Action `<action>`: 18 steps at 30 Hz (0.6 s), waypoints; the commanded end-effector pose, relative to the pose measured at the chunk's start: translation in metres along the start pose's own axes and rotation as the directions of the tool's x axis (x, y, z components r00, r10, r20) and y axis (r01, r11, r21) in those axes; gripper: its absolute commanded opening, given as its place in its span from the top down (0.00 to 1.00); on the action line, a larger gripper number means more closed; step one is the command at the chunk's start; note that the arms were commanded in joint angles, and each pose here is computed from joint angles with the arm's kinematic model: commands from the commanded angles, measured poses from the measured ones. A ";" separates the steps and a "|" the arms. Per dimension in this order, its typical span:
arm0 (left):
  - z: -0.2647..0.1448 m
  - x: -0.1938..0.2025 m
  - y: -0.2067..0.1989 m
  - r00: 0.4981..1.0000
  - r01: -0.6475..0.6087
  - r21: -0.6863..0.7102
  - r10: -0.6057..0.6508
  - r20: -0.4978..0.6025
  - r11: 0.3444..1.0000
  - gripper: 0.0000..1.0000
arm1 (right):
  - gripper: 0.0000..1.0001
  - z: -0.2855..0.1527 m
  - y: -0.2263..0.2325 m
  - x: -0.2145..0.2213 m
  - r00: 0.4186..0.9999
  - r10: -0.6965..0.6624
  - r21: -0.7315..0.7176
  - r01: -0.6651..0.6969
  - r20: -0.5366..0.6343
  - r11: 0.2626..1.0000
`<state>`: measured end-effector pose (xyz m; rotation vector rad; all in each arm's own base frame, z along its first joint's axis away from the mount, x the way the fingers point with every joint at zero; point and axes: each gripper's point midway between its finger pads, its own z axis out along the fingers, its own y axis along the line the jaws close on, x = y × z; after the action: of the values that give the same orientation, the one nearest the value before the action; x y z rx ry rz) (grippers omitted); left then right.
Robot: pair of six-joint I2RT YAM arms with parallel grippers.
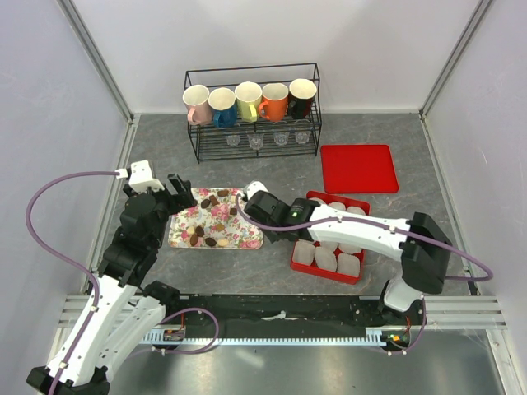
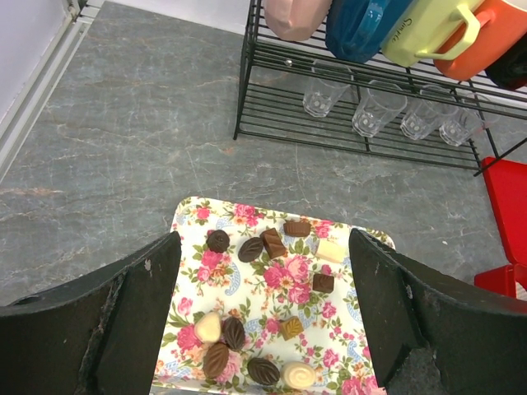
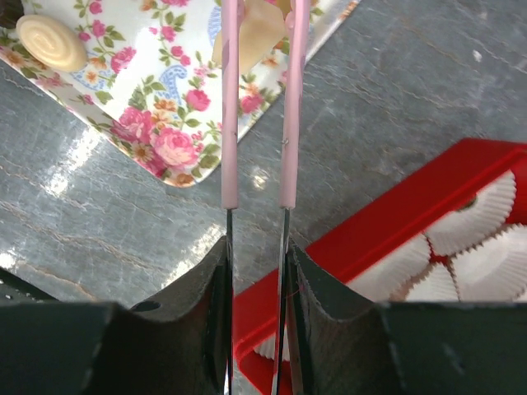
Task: Pack the chocolate
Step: Pick up the fake chocolate from the plate, then place the fake chocolate in the packing box.
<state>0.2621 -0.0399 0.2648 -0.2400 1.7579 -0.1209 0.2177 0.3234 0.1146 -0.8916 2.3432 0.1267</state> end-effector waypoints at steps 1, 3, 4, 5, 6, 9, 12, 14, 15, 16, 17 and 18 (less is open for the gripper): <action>0.000 -0.004 -0.002 1.000 -0.012 0.019 0.012 0.015 1.000 0.11 | 1.00 -0.031 -0.030 -0.008 0.994 0.085 0.060 -0.089 0.070 0.994; -0.001 -0.004 -0.003 1.000 -0.010 0.022 0.010 0.014 1.000 0.11 | 1.00 -0.037 -0.044 -0.003 0.991 0.119 0.086 -0.124 0.064 0.989; -0.001 -0.004 -0.004 1.000 -0.011 0.026 0.010 0.013 1.000 0.11 | 1.00 -0.043 -0.049 -0.001 0.988 0.135 0.089 -0.141 0.070 0.986; -0.001 -0.004 -0.004 1.000 -0.011 0.028 0.010 0.013 1.000 0.11 | 1.00 -0.045 -0.057 0.002 0.985 0.158 0.100 -0.165 0.067 0.981; -0.001 -0.004 -0.004 1.000 -0.009 0.029 0.009 0.015 1.000 0.11 | 1.00 -0.047 -0.062 0.008 0.982 0.179 0.111 -0.184 0.055 0.977; -0.002 -0.004 -0.005 1.000 -0.008 0.034 0.007 0.013 0.999 0.11 | 1.00 -0.059 -0.083 0.020 0.966 0.252 0.140 -0.258 0.055 0.956; -0.003 -0.005 -0.005 1.000 -0.005 0.040 0.005 0.019 0.999 0.11 | 1.00 -0.069 -0.103 0.033 0.948 0.314 0.169 -0.317 0.047 0.933; -0.003 -0.006 -0.005 1.000 -0.004 0.040 0.003 0.022 0.999 0.11 | 1.00 -0.078 -0.115 0.041 0.930 0.365 0.182 -0.367 0.043 0.912; -0.003 -0.006 -0.006 1.000 -0.004 0.042 0.003 0.023 0.999 0.11 | 1.00 -0.079 -0.120 0.047 0.926 0.375 0.196 -0.374 0.033 0.906; -0.004 -0.006 -0.006 1.000 -0.002 0.045 0.001 0.022 0.999 0.11 | 1.00 -0.082 -0.123 0.050 0.921 0.389 0.201 -0.388 0.035 0.900; -0.004 -0.006 -0.006 1.000 -0.002 0.047 0.001 0.023 0.999 0.11 | 1.00 -0.082 -0.130 0.056 0.914 0.405 0.219 -0.400 0.021 0.890; -0.004 -0.007 -0.006 1.000 -0.003 0.046 0.002 0.023 0.999 0.11 | 1.00 -0.082 -0.133 0.062 0.911 0.412 0.231 -0.404 0.011 0.885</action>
<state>0.2598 -0.0435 0.2682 -0.2254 1.7485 -0.1496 0.2304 0.1879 0.1647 -0.3733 2.4424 0.0564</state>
